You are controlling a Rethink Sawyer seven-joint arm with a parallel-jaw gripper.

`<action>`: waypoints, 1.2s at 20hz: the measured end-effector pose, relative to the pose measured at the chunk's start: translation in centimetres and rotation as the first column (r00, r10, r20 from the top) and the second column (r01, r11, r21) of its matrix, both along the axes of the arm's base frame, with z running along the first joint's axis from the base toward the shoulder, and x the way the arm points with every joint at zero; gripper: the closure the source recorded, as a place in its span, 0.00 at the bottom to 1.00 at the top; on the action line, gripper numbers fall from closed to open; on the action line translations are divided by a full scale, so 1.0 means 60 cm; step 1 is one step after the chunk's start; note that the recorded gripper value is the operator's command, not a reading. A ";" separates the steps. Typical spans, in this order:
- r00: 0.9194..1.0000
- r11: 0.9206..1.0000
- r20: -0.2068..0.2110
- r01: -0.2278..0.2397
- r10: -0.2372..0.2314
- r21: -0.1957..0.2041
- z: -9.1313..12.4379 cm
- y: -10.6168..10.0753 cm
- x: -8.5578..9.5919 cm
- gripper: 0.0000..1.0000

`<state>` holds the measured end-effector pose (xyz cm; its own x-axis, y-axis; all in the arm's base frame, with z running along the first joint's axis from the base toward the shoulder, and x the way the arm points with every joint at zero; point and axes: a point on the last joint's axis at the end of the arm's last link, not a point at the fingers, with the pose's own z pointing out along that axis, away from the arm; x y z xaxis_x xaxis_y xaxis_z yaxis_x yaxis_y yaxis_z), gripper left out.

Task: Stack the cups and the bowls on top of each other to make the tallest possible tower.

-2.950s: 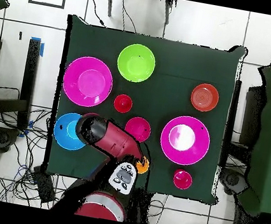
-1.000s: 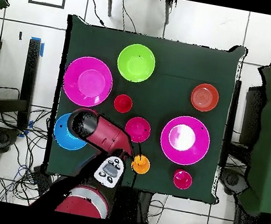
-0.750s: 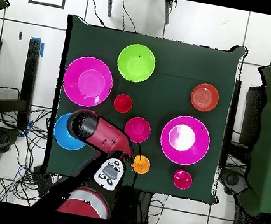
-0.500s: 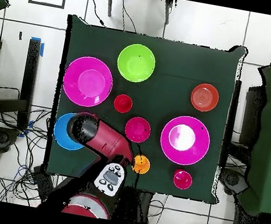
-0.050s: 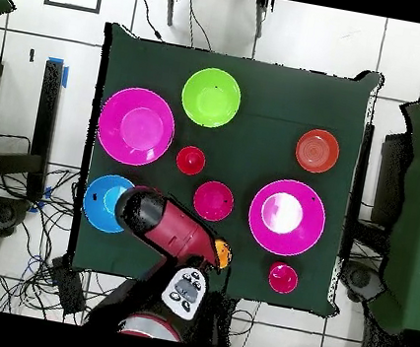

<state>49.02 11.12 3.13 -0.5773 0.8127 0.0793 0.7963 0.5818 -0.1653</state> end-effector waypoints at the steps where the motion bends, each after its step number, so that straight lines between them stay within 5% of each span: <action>1: 1.000 1.000 0.000 0.004 -0.004 -0.002 0.000 -0.004 -0.001 0.00; 13: 0.996 0.998 0.084 0.036 -0.033 -0.043 -0.017 -0.045 0.017 0.00; 24: 0.998 0.999 0.059 0.016 -0.013 -0.047 -0.042 -0.031 0.000 0.00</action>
